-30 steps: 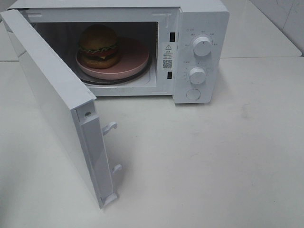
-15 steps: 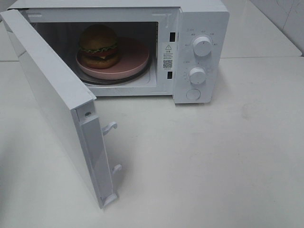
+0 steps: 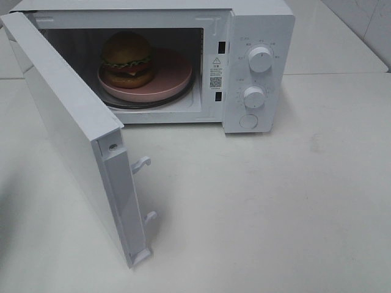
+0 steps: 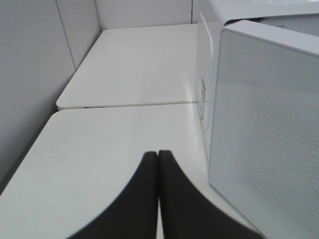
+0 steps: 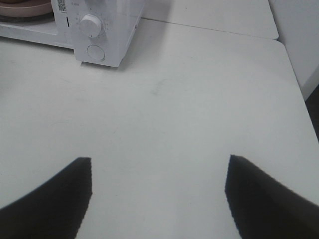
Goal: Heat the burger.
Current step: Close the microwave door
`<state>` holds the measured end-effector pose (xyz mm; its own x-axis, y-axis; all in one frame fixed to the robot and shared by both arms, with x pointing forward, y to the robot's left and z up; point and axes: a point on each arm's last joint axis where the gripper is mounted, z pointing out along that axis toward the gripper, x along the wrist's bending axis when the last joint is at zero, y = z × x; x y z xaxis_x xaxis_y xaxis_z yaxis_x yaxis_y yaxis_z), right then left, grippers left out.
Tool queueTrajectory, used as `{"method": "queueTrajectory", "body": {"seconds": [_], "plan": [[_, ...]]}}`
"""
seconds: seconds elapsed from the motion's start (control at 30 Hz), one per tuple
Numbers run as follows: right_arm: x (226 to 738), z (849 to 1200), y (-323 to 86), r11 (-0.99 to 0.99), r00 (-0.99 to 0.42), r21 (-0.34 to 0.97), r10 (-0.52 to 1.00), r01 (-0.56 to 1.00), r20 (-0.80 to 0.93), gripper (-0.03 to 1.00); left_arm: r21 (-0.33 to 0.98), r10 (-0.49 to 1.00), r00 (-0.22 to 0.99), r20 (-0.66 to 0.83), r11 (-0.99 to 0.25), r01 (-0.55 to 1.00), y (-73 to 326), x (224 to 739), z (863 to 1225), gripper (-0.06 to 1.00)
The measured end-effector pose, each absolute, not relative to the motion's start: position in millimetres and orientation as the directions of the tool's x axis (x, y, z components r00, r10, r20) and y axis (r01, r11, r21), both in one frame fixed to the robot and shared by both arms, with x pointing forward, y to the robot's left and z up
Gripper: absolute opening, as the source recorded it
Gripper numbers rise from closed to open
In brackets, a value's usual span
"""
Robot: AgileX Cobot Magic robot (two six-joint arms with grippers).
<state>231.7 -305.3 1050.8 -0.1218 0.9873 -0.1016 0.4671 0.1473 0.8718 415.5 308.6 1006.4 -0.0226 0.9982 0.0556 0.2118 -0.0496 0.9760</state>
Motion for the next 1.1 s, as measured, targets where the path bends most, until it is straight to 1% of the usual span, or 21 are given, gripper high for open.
{"method": "queueTrajectory", "body": {"seconds": [0.03,0.07,0.13,0.17,0.2,0.37,0.4,0.43,0.5,0.53,0.57,0.8,0.83,1.0,1.1], "plan": [[231.7,1050.8,-305.3,0.147,-0.122,0.872,0.987,0.467,-0.102,0.73,0.976,0.998,0.02,0.061,-0.064,0.207,305.2,421.8,1002.0,0.0],[231.7,1050.8,-305.3,0.147,-0.122,0.872,0.987,0.467,-0.102,0.73,0.976,0.998,0.02,0.061,-0.064,0.207,305.2,421.8,1002.0,0.0],[231.7,1050.8,-305.3,0.147,-0.122,0.872,0.987,0.467,-0.102,0.73,0.98,0.994,0.094,0.055,-0.072,0.183,298.8,431.1,995.2,0.0],[231.7,1050.8,-305.3,0.147,-0.122,0.872,0.987,0.467,-0.102,0.73,0.98,0.994,0.094,0.055,-0.072,0.183,298.8,431.1,995.2,0.0],[231.7,1050.8,-305.3,0.147,-0.122,0.872,0.987,0.467,-0.102,0.73,0.983,0.99,0.136,0.048,-0.071,0.17,295.1,436.3,991.2,0.0],[231.7,1050.8,-305.3,0.147,-0.122,0.872,0.987,0.467,-0.102,0.73,0.986,0.982,0.189,0.003,-0.034,0.162,286.8,445.6,981.9,0.0],[231.7,1050.8,-305.3,0.147,-0.122,0.872,0.987,0.467,-0.102,0.73,0.983,0.974,0.224,-0.008,-0.033,0.179,279.5,450.4,976.4,0.0],[231.7,1050.8,-305.3,0.147,-0.122,0.872,0.987,0.467,-0.102,0.73,0.983,0.974,0.224,-0.008,-0.033,0.179,279.5,450.4,976.4,0.0],[231.7,1050.8,-305.3,0.147,-0.122,0.872,0.987,0.467,-0.102,0.73,0.979,0.959,0.282,-0.02,-0.039,0.202,265.5,458.2,970.4,0.0],[231.7,1050.8,-305.3,0.147,-0.122,0.872,0.987,0.467,-0.102,0.73,0.979,0.959,0.282,-0.02,-0.039,0.202,265.5,458.2,970.4,0.0],[231.7,1050.8,-305.3,0.147,-0.122,0.872,0.987,0.467,-0.102,0.73,0.978,0.952,0.306,-0.027,-0.038,0.205,257.3,462.1,967.4,0.0],[231.7,1050.8,-305.3,0.147,-0.122,0.872,0.987,0.467,-0.102,0.73,0.976,0.94,0.335,-0.066,-0.009,0.218,235.6,466.4,955.6,0.0],[231.7,1050.8,-305.3,0.147,-0.122,0.872,0.987,0.467,-0.102,0.73,0.974,0.938,0.34,-0.069,-0.01,0.225,227.8,466.8,951.5,0.0],[231.7,1050.8,-305.3,0.147,-0.122,0.872,0.987,0.467,-0.102,0.73,0.972,0.944,0.322,-0.077,-0.001,0.237,215.8,468.7,944.4,0.0],[231.7,1050.8,-305.3,0.147,-0.122,0.872,0.987,0.467,-0.102,0.73,0.974,0.931,0.36,-0.066,-0.019,0.227,196.1,471.8,942.1,0.0]]}}
